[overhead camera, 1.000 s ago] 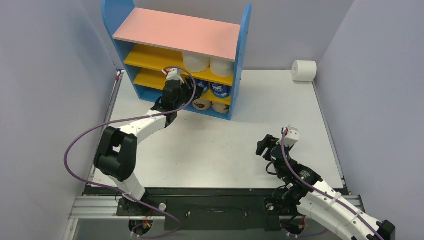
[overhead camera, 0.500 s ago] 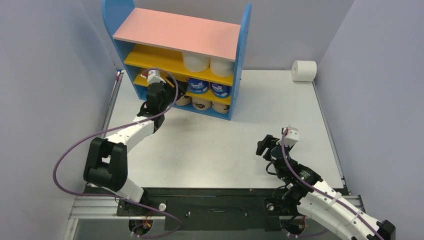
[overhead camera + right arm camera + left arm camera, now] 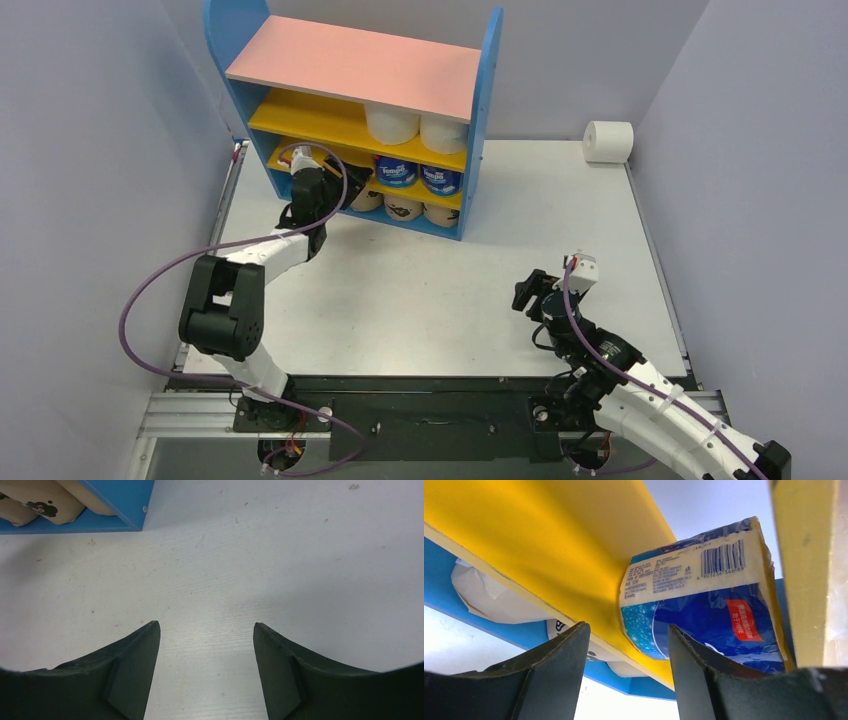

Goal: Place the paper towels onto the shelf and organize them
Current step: Place the paper towel on the shelf, then pick up the paper towel from the center of the board.

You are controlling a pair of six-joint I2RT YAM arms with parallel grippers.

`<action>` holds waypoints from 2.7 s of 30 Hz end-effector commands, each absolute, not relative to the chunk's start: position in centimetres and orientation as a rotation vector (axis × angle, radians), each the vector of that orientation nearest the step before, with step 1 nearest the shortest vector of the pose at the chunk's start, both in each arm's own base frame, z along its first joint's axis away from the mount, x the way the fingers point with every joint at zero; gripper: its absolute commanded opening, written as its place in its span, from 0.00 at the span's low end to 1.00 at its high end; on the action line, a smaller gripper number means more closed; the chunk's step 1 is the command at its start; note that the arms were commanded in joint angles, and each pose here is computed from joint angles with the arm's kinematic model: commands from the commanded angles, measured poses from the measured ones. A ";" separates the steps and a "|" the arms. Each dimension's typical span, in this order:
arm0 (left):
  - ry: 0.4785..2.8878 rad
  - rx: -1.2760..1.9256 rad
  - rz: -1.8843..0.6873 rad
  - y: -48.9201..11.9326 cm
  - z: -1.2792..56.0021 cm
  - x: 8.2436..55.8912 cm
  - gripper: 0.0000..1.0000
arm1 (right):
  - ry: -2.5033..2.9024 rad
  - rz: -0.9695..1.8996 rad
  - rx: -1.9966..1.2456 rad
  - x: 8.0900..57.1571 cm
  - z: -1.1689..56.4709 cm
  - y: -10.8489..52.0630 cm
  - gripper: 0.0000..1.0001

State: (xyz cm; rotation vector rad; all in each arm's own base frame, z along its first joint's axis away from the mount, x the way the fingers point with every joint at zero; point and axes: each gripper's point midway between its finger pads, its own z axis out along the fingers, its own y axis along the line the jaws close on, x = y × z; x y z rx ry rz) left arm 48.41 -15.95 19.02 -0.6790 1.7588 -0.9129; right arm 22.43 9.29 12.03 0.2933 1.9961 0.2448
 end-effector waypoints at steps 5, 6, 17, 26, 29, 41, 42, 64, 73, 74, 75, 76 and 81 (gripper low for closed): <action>1.648 -0.626 -1.016 -17.0 23.6 50.0 0.56 | 1.951 0.244 0.322 22.9 13.0 8.9 0.64; 1.652 -0.627 -1.016 -17.0 23.4 50.0 0.56 | 1.950 0.244 0.323 22.9 13.1 8.9 0.64; 1.681 -0.594 -1.074 -18.6 22.7 50.0 0.56 | 1.954 0.239 0.321 22.9 13.0 8.9 0.64; 1.667 -0.594 -1.081 -18.5 23.4 49.7 0.56 | 1.953 0.238 0.323 22.9 13.0 8.9 0.64; 1.650 -0.604 -1.058 -17.6 24.1 49.4 0.56 | 1.951 0.241 0.324 22.9 13.1 8.9 0.64; 1.583 -0.711 -0.777 -11.6 26.2 44.6 0.67 | 1.948 0.242 0.322 23.0 13.1 9.0 0.65; 1.602 -0.693 -0.750 -11.6 26.1 43.8 0.68 | 1.946 0.240 0.321 23.0 13.0 8.9 0.65; 1.857 -0.530 -0.384 -12.4 20.0 31.0 0.96 | 1.944 0.245 0.336 23.6 13.9 9.4 0.69; 1.980 -0.629 -0.350 -11.6 17.0 28.8 0.96 | 1.878 0.117 0.467 26.2 17.3 8.4 0.70; 1.988 -0.629 -0.351 -11.6 16.8 28.7 0.96 | 1.895 0.081 0.468 26.5 17.1 8.2 0.70; 2.000 -0.629 -0.362 -11.8 16.7 28.6 0.96 | 1.870 0.080 0.506 27.3 18.5 7.8 0.70; 2.008 -0.629 -0.363 -11.9 16.4 28.4 0.96 | 1.864 0.079 0.523 27.9 19.4 7.8 0.70; 2.063 -0.668 -0.360 -12.0 15.2 27.7 0.96 | 1.805 0.090 0.732 31.6 21.9 4.2 0.69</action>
